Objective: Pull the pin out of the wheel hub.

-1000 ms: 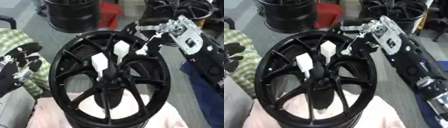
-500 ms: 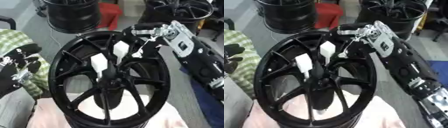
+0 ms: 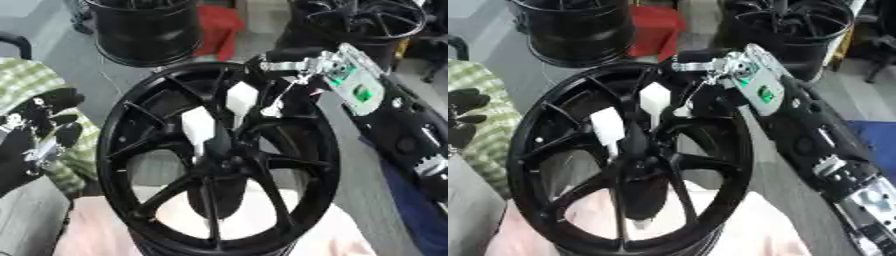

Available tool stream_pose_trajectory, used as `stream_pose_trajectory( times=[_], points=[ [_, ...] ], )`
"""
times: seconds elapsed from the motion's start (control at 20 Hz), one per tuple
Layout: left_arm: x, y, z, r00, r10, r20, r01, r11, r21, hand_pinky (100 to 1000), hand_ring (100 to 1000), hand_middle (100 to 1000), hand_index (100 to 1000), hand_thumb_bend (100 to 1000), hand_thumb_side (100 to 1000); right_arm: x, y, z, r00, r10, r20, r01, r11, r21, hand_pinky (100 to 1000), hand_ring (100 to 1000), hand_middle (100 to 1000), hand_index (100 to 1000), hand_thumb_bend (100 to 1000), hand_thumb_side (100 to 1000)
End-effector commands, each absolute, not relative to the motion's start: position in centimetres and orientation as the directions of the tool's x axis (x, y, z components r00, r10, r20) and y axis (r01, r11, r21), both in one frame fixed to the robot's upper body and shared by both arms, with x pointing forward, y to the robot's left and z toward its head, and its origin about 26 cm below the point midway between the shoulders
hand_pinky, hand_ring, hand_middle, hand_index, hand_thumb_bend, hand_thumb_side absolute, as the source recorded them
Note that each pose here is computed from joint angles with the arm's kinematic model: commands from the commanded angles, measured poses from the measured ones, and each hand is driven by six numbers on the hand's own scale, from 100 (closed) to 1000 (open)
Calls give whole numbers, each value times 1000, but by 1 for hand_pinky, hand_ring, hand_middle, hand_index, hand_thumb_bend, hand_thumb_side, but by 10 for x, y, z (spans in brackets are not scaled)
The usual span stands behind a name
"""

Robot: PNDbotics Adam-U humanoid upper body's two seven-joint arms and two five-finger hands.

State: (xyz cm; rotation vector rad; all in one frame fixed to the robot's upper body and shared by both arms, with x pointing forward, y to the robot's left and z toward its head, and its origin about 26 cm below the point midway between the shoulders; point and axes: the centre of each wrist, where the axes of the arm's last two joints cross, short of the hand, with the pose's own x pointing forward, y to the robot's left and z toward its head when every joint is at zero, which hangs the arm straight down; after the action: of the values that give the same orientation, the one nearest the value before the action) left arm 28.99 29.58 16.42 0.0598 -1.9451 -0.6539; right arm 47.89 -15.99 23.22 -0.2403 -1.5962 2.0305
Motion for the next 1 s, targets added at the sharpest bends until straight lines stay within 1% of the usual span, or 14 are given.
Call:
stream_pose_trajectory(
  times=[0.05,0.25,0.75,1.0],
  points=[
    [289,294,173,-495,-318,808,241,844,480,902,941,818,905,414,541,479,-158,248,-904,415,106,-246,-299,-922,802,870,832,901,245,255],
    [289,294,173,-496,-318,808,242,843,480,902,941,818,905,414,541,480,-156,247,-903,415,111,-251,-300,-920,799,868,829,898,239,257],
    [289,293,172,-494,-317,809,247,841,481,903,943,819,906,411,542,475,-143,255,-926,356,129,-244,-300,-922,793,864,831,911,265,257],
    [289,293,172,-494,-317,810,249,841,481,902,943,820,907,409,543,474,-141,256,-918,371,143,-262,-296,-919,784,844,793,890,265,254]
  ],
)
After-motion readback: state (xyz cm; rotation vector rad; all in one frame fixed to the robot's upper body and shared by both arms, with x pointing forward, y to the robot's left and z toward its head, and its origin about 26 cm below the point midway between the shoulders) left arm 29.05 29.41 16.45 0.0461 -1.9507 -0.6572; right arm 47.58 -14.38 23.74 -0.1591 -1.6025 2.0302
